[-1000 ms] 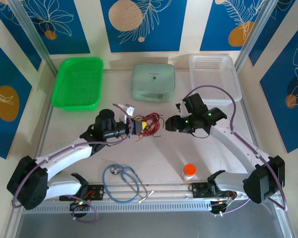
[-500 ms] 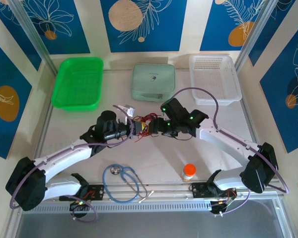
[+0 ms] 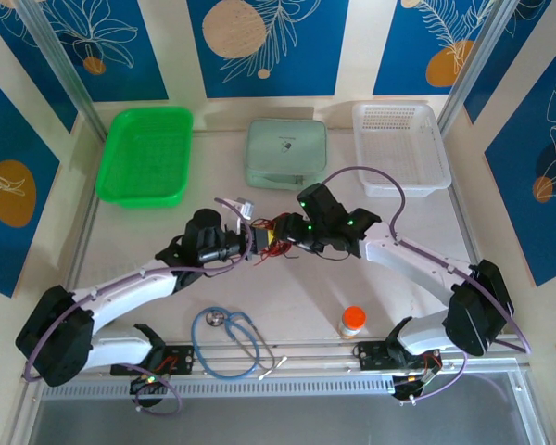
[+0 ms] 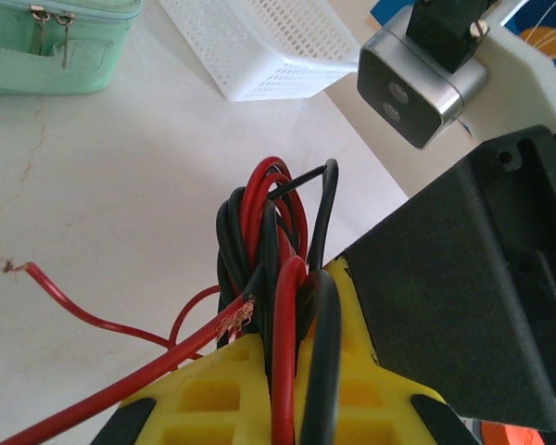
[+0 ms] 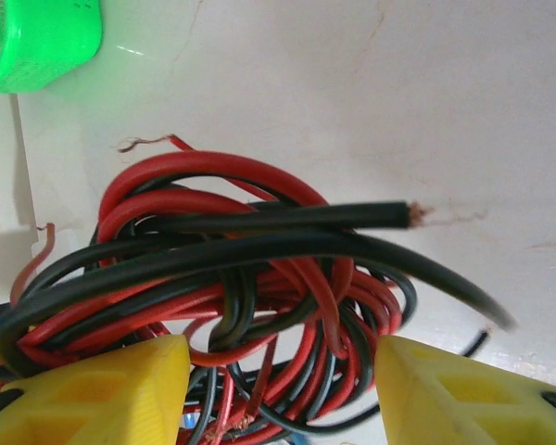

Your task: Untangle the cables

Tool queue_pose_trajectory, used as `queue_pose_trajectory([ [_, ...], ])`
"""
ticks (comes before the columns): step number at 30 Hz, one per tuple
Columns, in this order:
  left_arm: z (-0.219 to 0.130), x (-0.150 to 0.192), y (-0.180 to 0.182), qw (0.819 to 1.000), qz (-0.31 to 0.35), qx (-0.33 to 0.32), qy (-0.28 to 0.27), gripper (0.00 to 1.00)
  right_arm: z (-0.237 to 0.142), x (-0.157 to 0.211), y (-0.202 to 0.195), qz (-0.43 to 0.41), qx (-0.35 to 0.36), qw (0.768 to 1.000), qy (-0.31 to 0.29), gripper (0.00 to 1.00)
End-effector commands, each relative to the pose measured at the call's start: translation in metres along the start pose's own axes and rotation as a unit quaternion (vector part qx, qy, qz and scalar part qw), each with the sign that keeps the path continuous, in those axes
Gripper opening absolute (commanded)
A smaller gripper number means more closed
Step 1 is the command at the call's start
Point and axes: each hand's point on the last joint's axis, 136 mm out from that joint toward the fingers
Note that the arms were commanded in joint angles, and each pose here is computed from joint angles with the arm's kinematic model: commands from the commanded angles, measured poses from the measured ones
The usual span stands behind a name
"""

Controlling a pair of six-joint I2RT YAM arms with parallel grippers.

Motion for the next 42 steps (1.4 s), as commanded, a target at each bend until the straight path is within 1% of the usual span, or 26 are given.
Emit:
queue_pose_trajectory([
  [1,-0.005,-0.013,-0.053,0.992,0.015,0.125,-0.021,0.00,0.008,-0.010,0.007,0.013,-0.015,1.000,-0.023,0.56],
  [4,-0.010,-0.013,-0.068,0.985,0.005,0.171,-0.023,0.00,0.016,-0.009,0.007,0.015,-0.033,0.999,-0.025,0.56],
  [5,-0.012,-0.014,-0.073,0.982,0.002,0.185,-0.023,0.00,0.018,-0.009,0.006,0.017,-0.037,0.999,-0.023,0.53],
  [7,-0.017,-0.016,-0.082,0.977,-0.001,0.210,-0.025,0.00,0.022,-0.009,0.002,0.016,-0.034,0.999,-0.020,0.46],
  [8,-0.019,-0.017,-0.086,0.975,-0.002,0.221,-0.025,0.00,0.023,-0.009,0.000,0.015,-0.030,0.999,-0.019,0.39],
  [11,-0.026,-0.019,-0.097,0.969,-0.002,0.246,-0.022,0.00,0.023,-0.011,-0.005,0.007,-0.018,1.000,-0.024,0.27],
  [15,-0.036,-0.025,-0.111,0.961,0.002,0.274,-0.024,0.00,0.018,-0.013,-0.016,-0.005,0.009,0.999,-0.036,0.20],
  [16,-0.039,-0.027,-0.115,0.959,0.004,0.281,-0.026,0.00,0.018,-0.014,-0.020,-0.007,0.015,0.999,-0.040,0.16],
  [17,-0.041,-0.028,-0.118,0.958,0.005,0.286,-0.026,0.00,0.016,-0.014,-0.023,-0.007,0.018,0.999,-0.043,0.10],
  [18,-0.043,-0.029,-0.120,0.957,0.005,0.288,-0.025,0.00,0.014,-0.015,-0.026,-0.005,0.020,0.999,-0.045,0.01],
  [21,-0.047,-0.030,-0.123,0.957,0.010,0.290,-0.025,0.00,0.004,-0.016,-0.033,-0.011,0.028,0.998,-0.053,0.00],
  [22,-0.047,-0.029,-0.123,0.957,0.012,0.288,-0.024,0.03,-0.002,-0.018,-0.036,-0.019,0.036,0.997,-0.059,0.00],
  [24,-0.047,-0.027,-0.120,0.961,0.016,0.277,-0.019,0.07,-0.018,-0.020,-0.040,-0.042,0.049,0.995,-0.070,0.00],
  [28,-0.043,-0.023,-0.107,0.972,0.025,0.235,-0.009,0.24,-0.046,-0.019,-0.056,-0.081,0.088,0.991,-0.062,0.00],
  [30,-0.041,-0.022,-0.099,0.978,0.030,0.208,-0.006,0.26,-0.056,-0.016,-0.064,-0.098,0.099,0.989,-0.045,0.00],
  [32,-0.036,-0.020,-0.085,0.986,0.031,0.166,-0.003,0.26,-0.062,-0.010,-0.072,-0.111,0.106,0.988,-0.016,0.00],
  [36,-0.028,-0.014,-0.050,0.997,0.023,0.078,-0.003,0.15,-0.065,0.004,-0.078,-0.145,0.099,0.984,0.037,0.00],
  [39,-0.022,-0.009,-0.026,1.000,0.013,0.026,-0.005,0.13,-0.062,0.014,-0.073,-0.158,0.065,0.983,0.073,0.00],
  [42,-0.014,0.000,-0.007,1.000,0.005,-0.008,0.004,0.10,-0.055,0.016,-0.068,-0.156,0.043,0.983,0.089,0.00],
])
Point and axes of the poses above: each hand's point on the last joint's axis, 136 mm out from that joint toward the fingers, its own z axis out along the fingers, its own y axis along the line the jaws close on, x = y × z
